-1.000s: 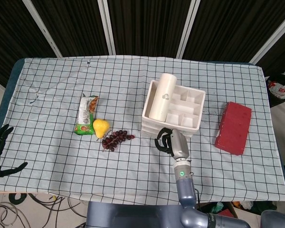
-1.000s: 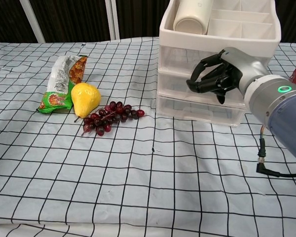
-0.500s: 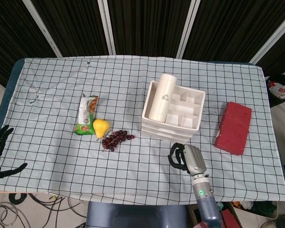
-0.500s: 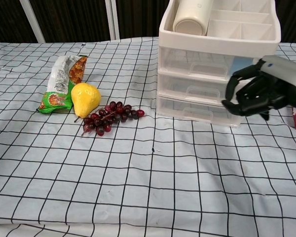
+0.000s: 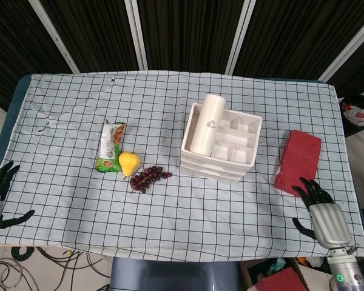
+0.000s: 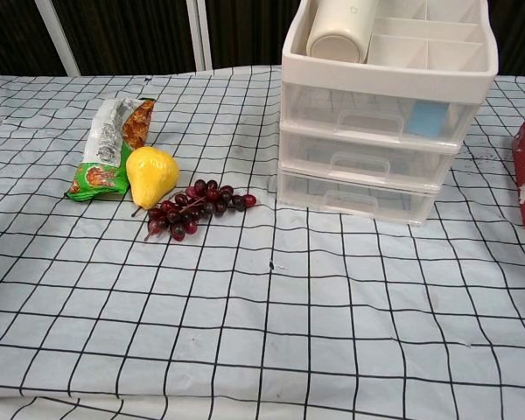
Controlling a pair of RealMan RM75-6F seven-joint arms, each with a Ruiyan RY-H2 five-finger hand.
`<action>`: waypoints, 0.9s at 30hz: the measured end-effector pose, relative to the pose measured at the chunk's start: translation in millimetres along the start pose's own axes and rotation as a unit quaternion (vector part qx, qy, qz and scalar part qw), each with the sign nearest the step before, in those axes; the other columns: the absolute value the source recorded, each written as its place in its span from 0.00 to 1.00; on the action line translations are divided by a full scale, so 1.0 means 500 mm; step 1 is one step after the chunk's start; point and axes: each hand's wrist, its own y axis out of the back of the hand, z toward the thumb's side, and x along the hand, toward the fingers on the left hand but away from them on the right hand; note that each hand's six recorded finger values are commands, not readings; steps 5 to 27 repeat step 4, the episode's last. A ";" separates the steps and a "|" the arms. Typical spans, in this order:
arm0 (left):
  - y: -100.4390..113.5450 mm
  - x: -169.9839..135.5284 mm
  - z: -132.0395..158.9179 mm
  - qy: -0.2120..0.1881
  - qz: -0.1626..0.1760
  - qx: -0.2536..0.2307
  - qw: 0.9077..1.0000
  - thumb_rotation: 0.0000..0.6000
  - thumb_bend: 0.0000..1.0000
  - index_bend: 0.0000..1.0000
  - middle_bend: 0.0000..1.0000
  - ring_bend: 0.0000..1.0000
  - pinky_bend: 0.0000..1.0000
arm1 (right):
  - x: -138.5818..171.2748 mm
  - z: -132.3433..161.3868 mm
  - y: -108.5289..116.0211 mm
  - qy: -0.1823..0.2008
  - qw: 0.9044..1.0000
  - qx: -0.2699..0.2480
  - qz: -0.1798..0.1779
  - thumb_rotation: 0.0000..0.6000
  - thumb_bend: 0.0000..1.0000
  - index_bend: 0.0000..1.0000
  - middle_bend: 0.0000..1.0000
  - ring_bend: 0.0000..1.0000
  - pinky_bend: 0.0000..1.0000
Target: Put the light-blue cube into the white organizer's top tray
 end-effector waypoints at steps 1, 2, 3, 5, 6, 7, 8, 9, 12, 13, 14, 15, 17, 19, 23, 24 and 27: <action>0.000 0.000 -0.001 0.000 0.000 0.004 1.000 1.00 0.02 0.00 0.00 0.00 0.00 | 0.006 -0.016 0.008 -0.004 1.000 0.013 -0.009 1.00 0.19 0.00 0.00 0.00 0.17; -0.001 0.000 -0.002 0.001 0.000 0.007 1.000 1.00 0.02 0.00 0.00 0.00 0.00 | 0.010 -0.026 0.013 -0.006 1.000 0.019 -0.017 1.00 0.19 0.00 0.00 0.00 0.17; -0.001 0.000 -0.002 0.002 0.000 0.010 1.000 1.00 0.02 0.00 0.00 0.00 0.00 | 0.013 -0.034 0.019 -0.008 0.999 0.021 -0.025 1.00 0.19 0.00 0.00 0.00 0.17; -0.002 0.001 -0.004 0.003 -0.001 0.012 1.000 1.00 0.02 0.00 0.00 0.00 0.00 | 0.016 -0.039 0.024 -0.010 0.999 0.018 -0.034 1.00 0.19 0.00 0.00 0.00 0.17; -0.002 0.001 -0.004 0.003 -0.001 0.012 1.000 1.00 0.02 0.00 0.00 0.00 0.00 | 0.016 -0.039 0.024 -0.010 0.999 0.018 -0.034 1.00 0.19 0.00 0.00 0.00 0.17; -0.002 0.001 -0.004 0.003 -0.001 0.012 1.000 1.00 0.02 0.00 0.00 0.00 0.00 | 0.016 -0.039 0.024 -0.010 0.999 0.018 -0.034 1.00 0.19 0.00 0.00 0.00 0.17; -0.002 0.001 -0.004 0.003 -0.001 0.012 1.000 1.00 0.02 0.00 0.00 0.00 0.00 | 0.016 -0.039 0.024 -0.010 0.999 0.018 -0.034 1.00 0.19 0.00 0.00 0.00 0.17; -0.002 0.001 -0.004 0.003 -0.001 0.012 1.000 1.00 0.02 0.00 0.00 0.00 0.00 | 0.016 -0.039 0.024 -0.010 0.999 0.018 -0.034 1.00 0.19 0.00 0.00 0.00 0.17; -0.002 0.001 -0.004 0.003 -0.001 0.012 1.000 1.00 0.02 0.00 0.00 0.00 0.00 | 0.016 -0.039 0.024 -0.010 0.999 0.018 -0.034 1.00 0.19 0.00 0.00 0.00 0.17; -0.002 0.001 -0.004 0.003 -0.001 0.012 1.000 1.00 0.02 0.00 0.00 0.00 0.00 | 0.016 -0.039 0.024 -0.010 0.999 0.018 -0.034 1.00 0.19 0.00 0.00 0.00 0.17; -0.002 0.001 -0.004 0.003 -0.001 0.012 1.000 1.00 0.02 0.00 0.00 0.00 0.00 | 0.016 -0.039 0.024 -0.010 0.999 0.018 -0.034 1.00 0.19 0.00 0.00 0.00 0.17; -0.002 0.001 -0.004 0.003 -0.001 0.012 1.000 1.00 0.02 0.00 0.00 0.00 0.00 | 0.016 -0.039 0.024 -0.010 0.999 0.018 -0.034 1.00 0.19 0.00 0.00 0.00 0.17; -0.002 0.001 -0.004 0.003 -0.001 0.012 1.000 1.00 0.02 0.00 0.00 0.00 0.00 | 0.016 -0.039 0.024 -0.010 0.999 0.018 -0.034 1.00 0.19 0.00 0.00 0.00 0.17; -0.002 0.001 -0.004 0.003 -0.001 0.012 1.000 1.00 0.02 0.00 0.00 0.00 0.00 | 0.016 -0.039 0.024 -0.010 0.999 0.018 -0.034 1.00 0.19 0.00 0.00 0.00 0.17; -0.002 0.001 -0.004 0.003 -0.001 0.012 1.000 1.00 0.02 0.00 0.00 0.00 0.00 | 0.016 -0.039 0.024 -0.010 0.999 0.018 -0.034 1.00 0.19 0.00 0.00 0.00 0.17; -0.002 0.001 -0.004 0.003 -0.001 0.012 1.000 1.00 0.02 0.00 0.00 0.00 0.00 | 0.016 -0.039 0.024 -0.010 0.999 0.018 -0.034 1.00 0.19 0.00 0.00 0.00 0.17; -0.002 0.001 -0.004 0.003 -0.001 0.012 1.000 1.00 0.02 0.00 0.00 0.00 0.00 | 0.016 -0.039 0.024 -0.010 0.999 0.018 -0.034 1.00 0.19 0.00 0.00 0.00 0.17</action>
